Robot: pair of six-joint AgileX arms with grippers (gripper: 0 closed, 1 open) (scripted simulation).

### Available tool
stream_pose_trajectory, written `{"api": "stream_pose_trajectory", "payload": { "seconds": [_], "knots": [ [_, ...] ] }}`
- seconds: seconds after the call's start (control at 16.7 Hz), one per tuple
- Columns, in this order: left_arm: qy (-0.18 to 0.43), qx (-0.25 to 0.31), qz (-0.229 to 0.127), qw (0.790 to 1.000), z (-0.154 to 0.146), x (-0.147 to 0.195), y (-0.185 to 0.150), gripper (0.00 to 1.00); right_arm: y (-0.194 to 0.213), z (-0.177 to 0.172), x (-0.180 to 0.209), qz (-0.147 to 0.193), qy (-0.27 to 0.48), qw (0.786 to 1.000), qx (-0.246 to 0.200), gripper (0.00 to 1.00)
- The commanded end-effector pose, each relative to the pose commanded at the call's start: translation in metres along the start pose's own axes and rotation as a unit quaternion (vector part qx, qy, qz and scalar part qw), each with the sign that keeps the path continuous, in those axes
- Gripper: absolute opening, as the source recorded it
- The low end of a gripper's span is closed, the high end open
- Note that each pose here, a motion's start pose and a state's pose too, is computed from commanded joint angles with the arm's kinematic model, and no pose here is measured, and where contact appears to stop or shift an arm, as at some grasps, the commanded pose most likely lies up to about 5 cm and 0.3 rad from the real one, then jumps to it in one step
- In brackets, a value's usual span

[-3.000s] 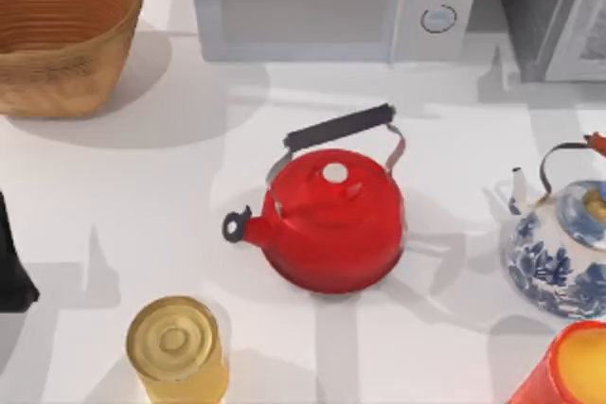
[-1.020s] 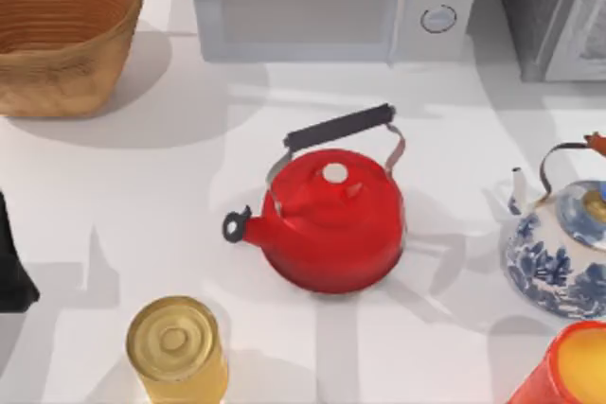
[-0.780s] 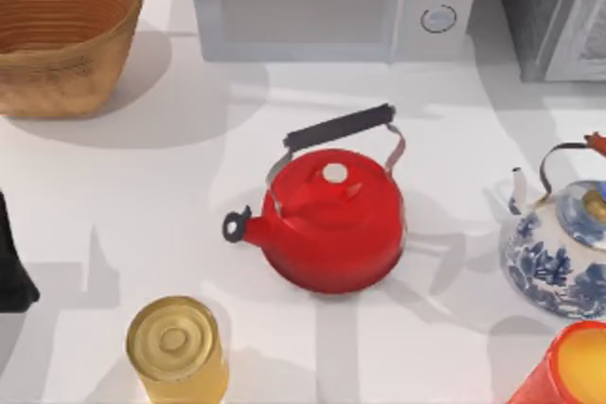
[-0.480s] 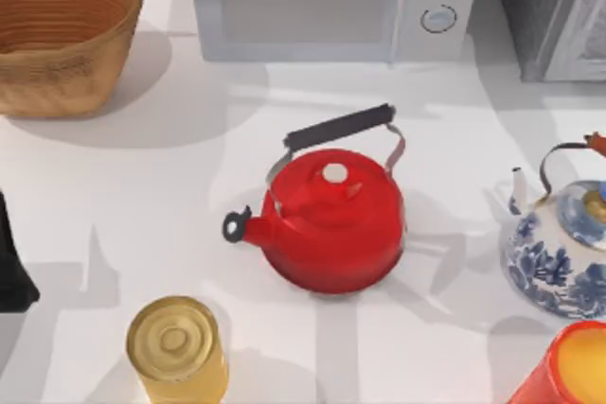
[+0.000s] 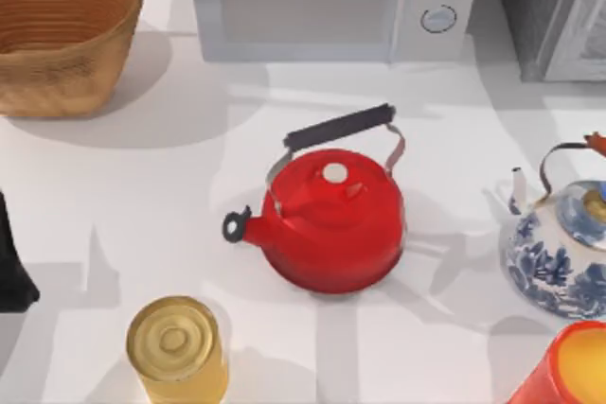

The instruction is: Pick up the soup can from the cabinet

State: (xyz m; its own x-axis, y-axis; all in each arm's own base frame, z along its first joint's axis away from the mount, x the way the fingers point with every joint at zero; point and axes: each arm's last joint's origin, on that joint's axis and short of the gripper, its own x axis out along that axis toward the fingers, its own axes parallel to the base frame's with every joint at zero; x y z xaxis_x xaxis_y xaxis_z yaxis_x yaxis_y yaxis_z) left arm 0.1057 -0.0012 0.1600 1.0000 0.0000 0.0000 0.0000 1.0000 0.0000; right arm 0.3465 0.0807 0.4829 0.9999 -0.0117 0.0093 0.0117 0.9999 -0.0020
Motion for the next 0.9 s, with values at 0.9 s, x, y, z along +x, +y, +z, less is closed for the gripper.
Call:
{"api": "stream_pose_trajectory", "payload": {
  "seconds": [0.9],
  "knots": [
    [0.000, 0.000, 0.000, 1.000, 0.000, 0.000, 0.000, 1.00, 0.012, 0.042, -0.094, 0.000, -0.001, 1.000, 0.001, 0.00]
  ]
}}
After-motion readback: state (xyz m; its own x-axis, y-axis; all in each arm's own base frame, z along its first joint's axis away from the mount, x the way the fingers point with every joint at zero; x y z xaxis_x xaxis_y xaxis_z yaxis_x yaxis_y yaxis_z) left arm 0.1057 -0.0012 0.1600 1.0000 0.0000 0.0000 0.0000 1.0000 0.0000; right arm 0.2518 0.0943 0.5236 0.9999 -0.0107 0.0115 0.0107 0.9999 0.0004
